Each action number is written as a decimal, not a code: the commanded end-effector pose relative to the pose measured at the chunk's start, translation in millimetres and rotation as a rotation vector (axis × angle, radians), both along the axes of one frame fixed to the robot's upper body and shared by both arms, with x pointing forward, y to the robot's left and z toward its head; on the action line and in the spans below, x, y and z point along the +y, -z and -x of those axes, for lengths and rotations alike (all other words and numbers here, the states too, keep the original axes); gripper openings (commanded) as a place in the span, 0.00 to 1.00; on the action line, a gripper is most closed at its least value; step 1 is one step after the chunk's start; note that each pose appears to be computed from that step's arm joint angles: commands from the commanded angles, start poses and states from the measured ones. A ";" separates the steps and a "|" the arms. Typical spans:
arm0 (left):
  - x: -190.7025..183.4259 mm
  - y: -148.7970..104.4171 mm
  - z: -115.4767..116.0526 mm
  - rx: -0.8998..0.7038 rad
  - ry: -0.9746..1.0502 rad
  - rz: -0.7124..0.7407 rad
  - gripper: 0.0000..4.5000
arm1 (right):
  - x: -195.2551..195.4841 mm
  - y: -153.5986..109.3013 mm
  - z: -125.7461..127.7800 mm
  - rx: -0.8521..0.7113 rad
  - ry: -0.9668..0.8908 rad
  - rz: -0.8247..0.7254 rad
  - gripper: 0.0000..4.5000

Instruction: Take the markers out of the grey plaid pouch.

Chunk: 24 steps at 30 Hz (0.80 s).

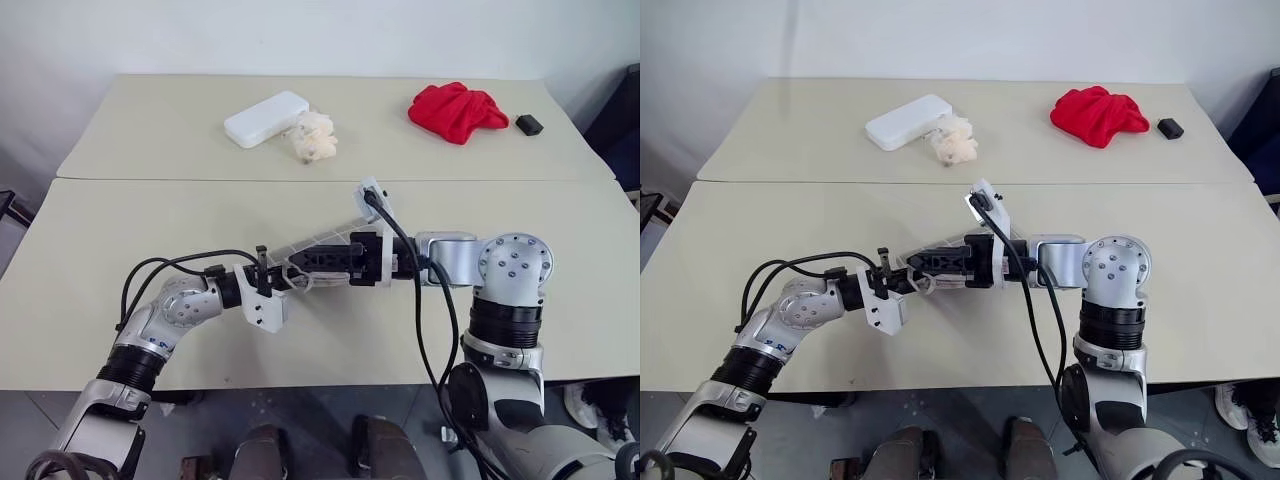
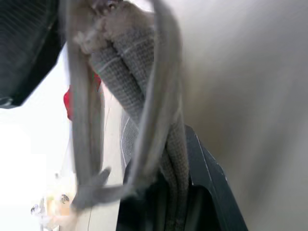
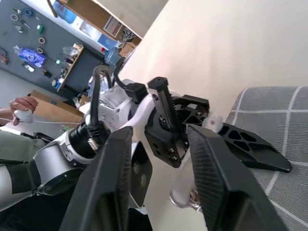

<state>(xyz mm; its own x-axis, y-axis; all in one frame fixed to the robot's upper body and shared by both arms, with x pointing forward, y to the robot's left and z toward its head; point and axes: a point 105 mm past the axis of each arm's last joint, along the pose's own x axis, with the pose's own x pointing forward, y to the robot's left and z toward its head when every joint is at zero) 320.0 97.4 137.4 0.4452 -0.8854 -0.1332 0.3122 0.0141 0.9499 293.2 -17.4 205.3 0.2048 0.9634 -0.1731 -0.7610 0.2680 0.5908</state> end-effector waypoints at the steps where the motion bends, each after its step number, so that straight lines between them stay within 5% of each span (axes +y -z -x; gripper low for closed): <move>1: -2.6 -4.6 3.1 -0.013 0.017 0.014 0.00 | 2.6 -3.5 -1.0 -0.022 -0.002 0.031 0.37; 20: -2.2 -3.3 4.4 -0.005 0.010 0.023 0.00 | 13.4 6.8 -0.1 -0.082 -0.038 0.144 0.37; 24: -2.4 -3.5 4.4 -0.005 0.009 0.024 0.00 | 14.6 6.5 -4.9 -0.087 -0.015 0.138 0.18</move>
